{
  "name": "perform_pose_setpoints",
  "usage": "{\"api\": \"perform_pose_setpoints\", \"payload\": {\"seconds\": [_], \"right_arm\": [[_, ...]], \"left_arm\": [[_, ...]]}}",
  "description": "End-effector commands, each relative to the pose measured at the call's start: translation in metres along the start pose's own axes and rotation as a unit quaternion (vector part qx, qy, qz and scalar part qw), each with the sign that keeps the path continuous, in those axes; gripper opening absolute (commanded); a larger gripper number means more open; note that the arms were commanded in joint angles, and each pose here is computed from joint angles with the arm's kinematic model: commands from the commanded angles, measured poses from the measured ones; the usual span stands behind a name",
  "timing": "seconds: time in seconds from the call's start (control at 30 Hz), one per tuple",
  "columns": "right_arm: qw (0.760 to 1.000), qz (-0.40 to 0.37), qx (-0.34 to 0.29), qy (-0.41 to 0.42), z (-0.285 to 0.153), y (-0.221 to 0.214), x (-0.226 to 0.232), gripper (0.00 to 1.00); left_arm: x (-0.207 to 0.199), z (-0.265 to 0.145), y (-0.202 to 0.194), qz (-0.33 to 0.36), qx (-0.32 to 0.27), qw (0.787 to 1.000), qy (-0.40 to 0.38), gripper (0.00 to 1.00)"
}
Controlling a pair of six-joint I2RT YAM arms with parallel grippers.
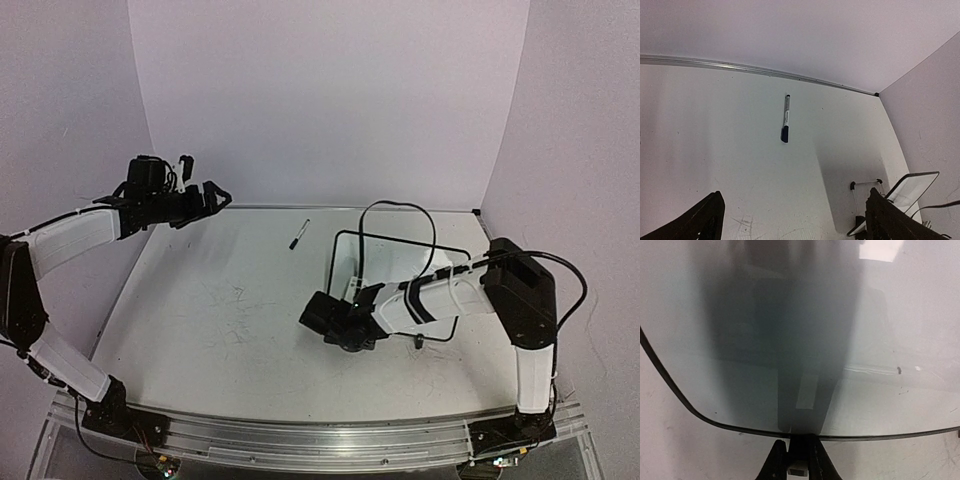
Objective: Write a sentence on the whiteboard
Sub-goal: Move the whiteboard to the center of the board.
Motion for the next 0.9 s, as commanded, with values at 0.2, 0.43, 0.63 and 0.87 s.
{"api": "perform_pose_setpoints", "payload": {"seconds": [0.2,0.43,0.63,0.87], "right_arm": [[0.992,-0.055,0.016,0.111,-0.02,-0.027,0.073,0.0],[0.98,-0.117,-0.024,0.159,-0.04,-0.025,0.095,0.0],[0.977,-0.133,-0.021,0.168,-0.039,-0.027,0.105,0.0],[0.978,-0.132,-0.023,0.162,-0.041,-0.026,0.095,0.0]], "left_arm": [[0.001,-0.013,-0.015,-0.05,-0.03,0.998,-0.001,0.99],[0.004,-0.019,-0.021,-0.055,-0.033,0.998,0.007,0.99],[0.005,-0.006,-0.02,-0.062,-0.021,0.998,0.004,0.99],[0.011,0.011,-0.028,-0.065,0.001,0.998,0.008,0.99]]}}
Point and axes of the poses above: each gripper's point midway between its finger pads, its own z axis out along the fingers, its own x axis along the line the jaws close on, y = z × x, the point moved 3 cm from there along -z, back along the fingers, and after that the axes turned 1 degree about -z, right-handed, at the moved point
